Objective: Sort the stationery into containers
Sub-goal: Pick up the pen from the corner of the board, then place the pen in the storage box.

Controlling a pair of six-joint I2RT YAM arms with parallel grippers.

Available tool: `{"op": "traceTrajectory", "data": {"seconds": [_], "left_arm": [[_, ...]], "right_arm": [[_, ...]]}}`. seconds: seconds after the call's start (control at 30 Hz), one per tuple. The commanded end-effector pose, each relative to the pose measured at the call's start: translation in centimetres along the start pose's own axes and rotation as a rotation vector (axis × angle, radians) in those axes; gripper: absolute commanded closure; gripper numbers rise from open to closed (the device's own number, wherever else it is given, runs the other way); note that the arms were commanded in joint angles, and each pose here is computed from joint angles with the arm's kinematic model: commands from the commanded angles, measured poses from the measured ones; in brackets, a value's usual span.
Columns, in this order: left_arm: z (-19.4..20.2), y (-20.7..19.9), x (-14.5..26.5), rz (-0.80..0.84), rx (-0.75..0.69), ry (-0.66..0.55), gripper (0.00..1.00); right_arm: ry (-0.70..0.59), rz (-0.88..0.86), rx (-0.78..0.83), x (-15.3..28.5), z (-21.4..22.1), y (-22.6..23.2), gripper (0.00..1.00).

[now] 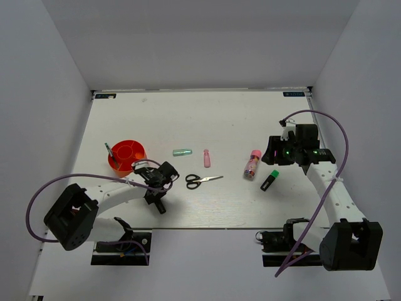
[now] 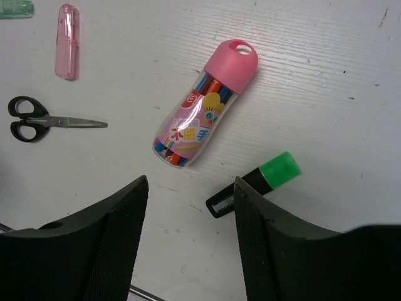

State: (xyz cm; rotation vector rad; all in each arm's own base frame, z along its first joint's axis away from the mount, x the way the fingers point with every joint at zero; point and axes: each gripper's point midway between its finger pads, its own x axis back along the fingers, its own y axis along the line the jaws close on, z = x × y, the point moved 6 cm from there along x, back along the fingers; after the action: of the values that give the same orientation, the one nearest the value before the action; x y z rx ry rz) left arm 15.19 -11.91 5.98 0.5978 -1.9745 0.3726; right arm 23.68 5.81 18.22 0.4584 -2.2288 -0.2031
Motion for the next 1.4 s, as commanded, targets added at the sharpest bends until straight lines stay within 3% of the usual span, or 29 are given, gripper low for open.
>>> {"op": "traceTrajectory", "data": {"seconds": [0.0, 0.1, 0.27, 0.37, 0.43, 0.5, 0.53, 0.6, 0.63, 0.67, 0.7, 0.73, 0.8, 0.83, 1.1, 1.37], "left_arm": [[3.6, 1.7, -1.3, -0.042, -0.058, 0.158, 0.84], [2.6, 0.2, 0.8, 0.026, -0.142, 0.107, 1.00], [-1.0, -2.1, 7.5, 0.165, -0.272, -0.050, 1.00], [-4.9, -2.4, 12.0, 0.216, -0.336, -0.228, 1.00], [-7.5, -1.3, 14.0, 0.224, -0.342, -0.364, 1.00], [-9.1, 0.3, 14.9, 0.213, -0.353, -0.468, 1.00], [-10.9, 1.1, 15.1, 0.136, -0.379, -0.613, 1.00], [-12.2, 2.4, 15.2, 0.101, -0.442, -0.744, 1.00], [-12.9, 2.2, 14.6, 0.064, -0.396, -0.848, 1.00], [-13.6, 0.7, 15.4, 0.135, -0.299, -0.917, 1.00], [-13.5, 1.2, 14.6, 0.130, -0.299, -0.957, 1.00], [-15.3, 0.0, 16.9, 0.180, -0.254, -1.065, 1.00], [-15.2, 0.6, 14.9, 0.082, -0.370, -1.114, 1.00], [-16.1, 0.3, 16.0, 0.113, -0.304, -1.164, 1.00], [-17.4, -0.7, 13.3, 0.049, -0.335, -1.159, 1.00], [-16.9, -0.7, 10.2, 0.019, -0.388, -1.079, 1.00]], "right_arm": [[-0.028, -0.006, 0.009, 0.1, 0.0, 0.0, 0.40], [-0.024, -0.011, 0.005, 0.1, 0.0, 0.1, 0.40], [-0.034, -0.018, 0.008, 0.2, -0.1, 0.1, 0.38], [-0.040, -0.033, 0.013, 0.2, -0.1, 0.3, 0.38], [-0.044, -0.057, 0.023, 0.3, -0.1, 0.6, 0.63], [-0.046, -0.070, 0.029, 0.2, 0.1, 0.7, 1.00], [-0.051, -0.080, 0.035, 0.3, 0.0, 0.9, 1.00], [-0.059, -0.119, 0.051, 0.3, 0.1, 1.2, 1.00], [-0.056, -0.145, 0.059, 0.2, 0.3, 1.5, 1.00], [-0.068, -0.158, 0.070, 0.3, 0.2, 1.6, 1.00], [-0.068, -0.163, 0.071, 0.2, 0.3, 1.6, 1.00], [-0.076, -0.169, 0.073, 0.1, 0.3, 1.7, 1.00], [-0.077, -0.187, 0.074, 0.2, 0.4, 1.8, 1.00], [-0.081, -0.191, 0.105, 0.1, 0.4, 1.8, 1.00], [-0.083, -0.222, 0.114, 0.2, 0.6, 2.1, 1.00], [-0.084, -0.213, 0.114, 0.2, 0.5, 2.0, 1.00]]}}
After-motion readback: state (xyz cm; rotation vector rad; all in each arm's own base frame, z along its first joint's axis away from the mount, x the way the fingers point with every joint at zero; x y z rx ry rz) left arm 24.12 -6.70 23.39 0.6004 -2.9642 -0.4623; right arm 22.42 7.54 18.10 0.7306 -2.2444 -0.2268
